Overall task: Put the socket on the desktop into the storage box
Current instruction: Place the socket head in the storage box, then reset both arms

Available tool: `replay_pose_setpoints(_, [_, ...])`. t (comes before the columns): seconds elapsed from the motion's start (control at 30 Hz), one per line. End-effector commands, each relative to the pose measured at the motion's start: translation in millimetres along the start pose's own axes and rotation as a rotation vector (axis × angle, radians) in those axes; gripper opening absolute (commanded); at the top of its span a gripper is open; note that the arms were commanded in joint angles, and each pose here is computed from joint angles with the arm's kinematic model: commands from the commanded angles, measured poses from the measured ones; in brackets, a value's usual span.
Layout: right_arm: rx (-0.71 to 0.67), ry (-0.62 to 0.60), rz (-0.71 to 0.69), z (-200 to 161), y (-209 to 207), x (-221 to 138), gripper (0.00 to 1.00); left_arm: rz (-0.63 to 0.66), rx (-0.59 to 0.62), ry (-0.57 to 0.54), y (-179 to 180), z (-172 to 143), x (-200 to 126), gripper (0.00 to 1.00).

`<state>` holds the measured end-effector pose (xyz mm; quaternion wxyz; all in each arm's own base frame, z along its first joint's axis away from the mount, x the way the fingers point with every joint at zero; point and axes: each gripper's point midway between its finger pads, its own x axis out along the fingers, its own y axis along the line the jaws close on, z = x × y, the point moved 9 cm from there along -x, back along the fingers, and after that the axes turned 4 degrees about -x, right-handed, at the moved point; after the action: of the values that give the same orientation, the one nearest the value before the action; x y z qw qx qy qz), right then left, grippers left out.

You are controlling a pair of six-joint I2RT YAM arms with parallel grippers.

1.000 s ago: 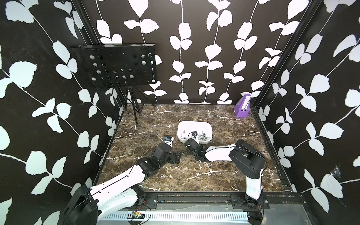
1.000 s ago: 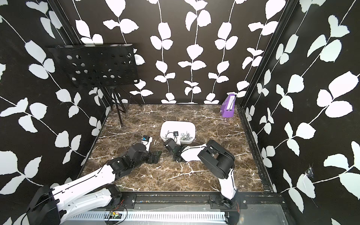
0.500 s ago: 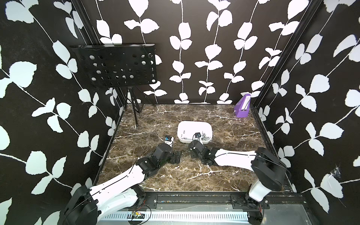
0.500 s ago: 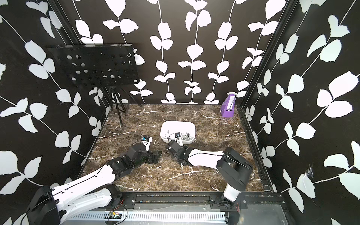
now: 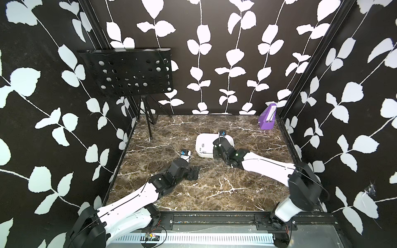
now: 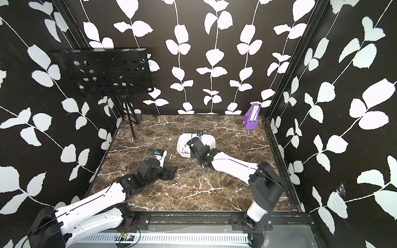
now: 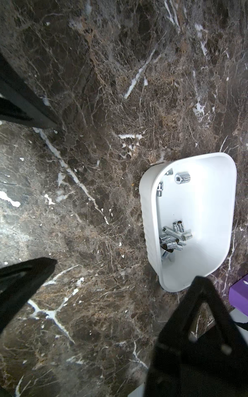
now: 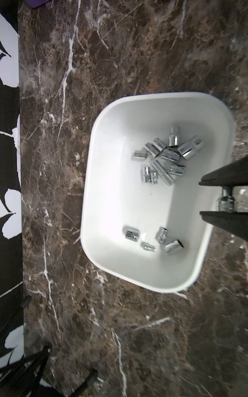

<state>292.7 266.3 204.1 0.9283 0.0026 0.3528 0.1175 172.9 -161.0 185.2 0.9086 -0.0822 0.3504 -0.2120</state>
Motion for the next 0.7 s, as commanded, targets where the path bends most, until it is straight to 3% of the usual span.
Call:
replay_pose_setpoints(0.0, [-0.003,0.056,-0.001,9.3,-1.8,23.8,0.21,-0.006,-0.001,-0.013,1.6,-3.2,-0.2,0.94])
replay_pose_setpoints(0.2, [0.009,0.102,-0.027,16.2,-3.7,56.7,0.23,-0.003,-0.004,-0.062,4.4,-1.3,-7.2,0.94])
replay_pose_setpoints(0.3, [0.008,0.116,-0.032,18.8,-7.7,59.2,0.30,-0.007,-0.017,-0.109,7.6,-2.1,-11.2,0.95])
replay_pose_setpoints(0.47, [0.006,0.087,-0.016,20.8,-12.2,47.3,0.49,-0.003,-0.018,-0.168,10.3,2.0,-21.6,0.99])
replay_pose_setpoints(0.67, [-0.009,0.003,0.006,24.8,-28.3,-0.4,0.56,0.036,-0.032,-0.258,19.0,5.6,-38.4,0.99])
